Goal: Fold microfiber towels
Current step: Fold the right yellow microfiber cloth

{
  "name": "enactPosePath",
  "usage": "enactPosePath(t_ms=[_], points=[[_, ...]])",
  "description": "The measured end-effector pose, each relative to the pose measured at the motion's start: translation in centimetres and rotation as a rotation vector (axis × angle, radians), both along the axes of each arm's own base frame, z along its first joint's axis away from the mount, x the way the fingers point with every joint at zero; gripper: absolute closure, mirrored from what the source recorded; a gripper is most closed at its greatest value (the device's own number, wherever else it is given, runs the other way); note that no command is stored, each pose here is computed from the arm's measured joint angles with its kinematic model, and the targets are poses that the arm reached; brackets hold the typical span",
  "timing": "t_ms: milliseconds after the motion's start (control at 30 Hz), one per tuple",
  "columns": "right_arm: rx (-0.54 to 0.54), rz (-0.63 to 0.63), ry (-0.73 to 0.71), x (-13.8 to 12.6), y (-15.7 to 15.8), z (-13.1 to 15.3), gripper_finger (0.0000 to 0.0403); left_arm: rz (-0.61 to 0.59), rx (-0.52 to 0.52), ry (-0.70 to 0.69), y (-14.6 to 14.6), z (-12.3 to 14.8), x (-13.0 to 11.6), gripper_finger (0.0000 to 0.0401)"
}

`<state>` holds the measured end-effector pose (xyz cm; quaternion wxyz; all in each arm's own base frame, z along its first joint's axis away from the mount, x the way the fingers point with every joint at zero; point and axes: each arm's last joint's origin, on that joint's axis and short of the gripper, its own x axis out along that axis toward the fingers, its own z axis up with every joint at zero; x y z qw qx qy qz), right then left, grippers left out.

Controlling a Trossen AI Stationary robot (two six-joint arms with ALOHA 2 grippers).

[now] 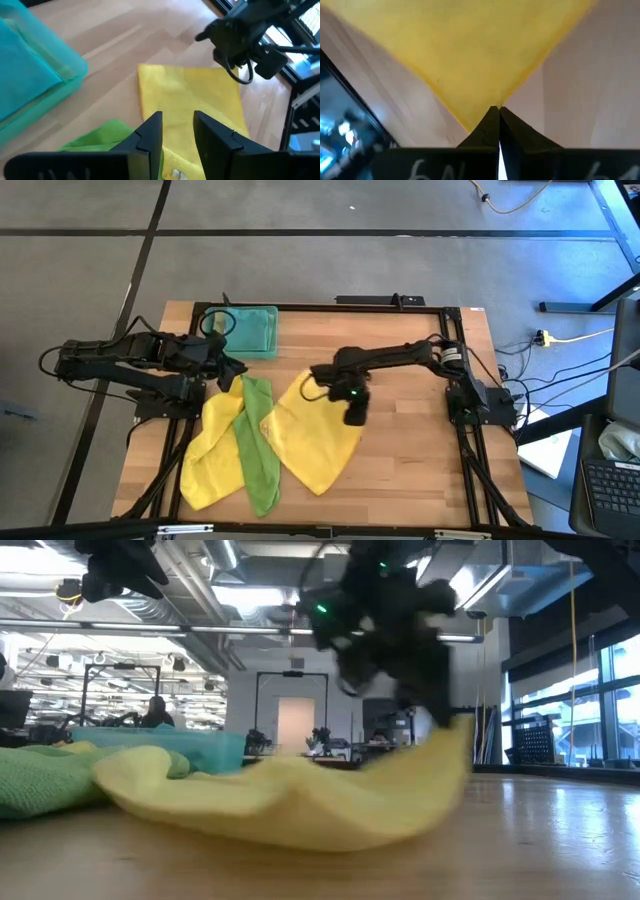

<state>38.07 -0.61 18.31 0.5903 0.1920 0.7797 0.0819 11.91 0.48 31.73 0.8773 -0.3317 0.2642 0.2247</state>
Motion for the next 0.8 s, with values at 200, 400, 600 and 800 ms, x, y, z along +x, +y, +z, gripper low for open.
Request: enactPosePath(t_ms=[200, 400, 600, 800], points=[[0.009, 0.009, 0.127, -5.9, 1.1, -2.0, 0.0399, 0.059, -0.042, -0.037, 0.1, 0.1, 0.3, 0.03], [-0.034, -0.156, 0.065, -11.0, 0.9, -3.3, 0.0397, 0.061, -0.017, -0.055, 0.1, 0.1, 2.2, 0.03], [-0.069, -0.275, 0.048, -13.9, 0.4, -3.4, 0.0357, 0.031, -0.022, -0.027, -0.1, -0.9, 5.5, 0.03], [-0.147, -0.165, -0.08, -15.3, 0.2, -1.6, 0.0288, -0.198, 0.005, -0.181, -1.1, -1.0, 10.5, 0.03]])
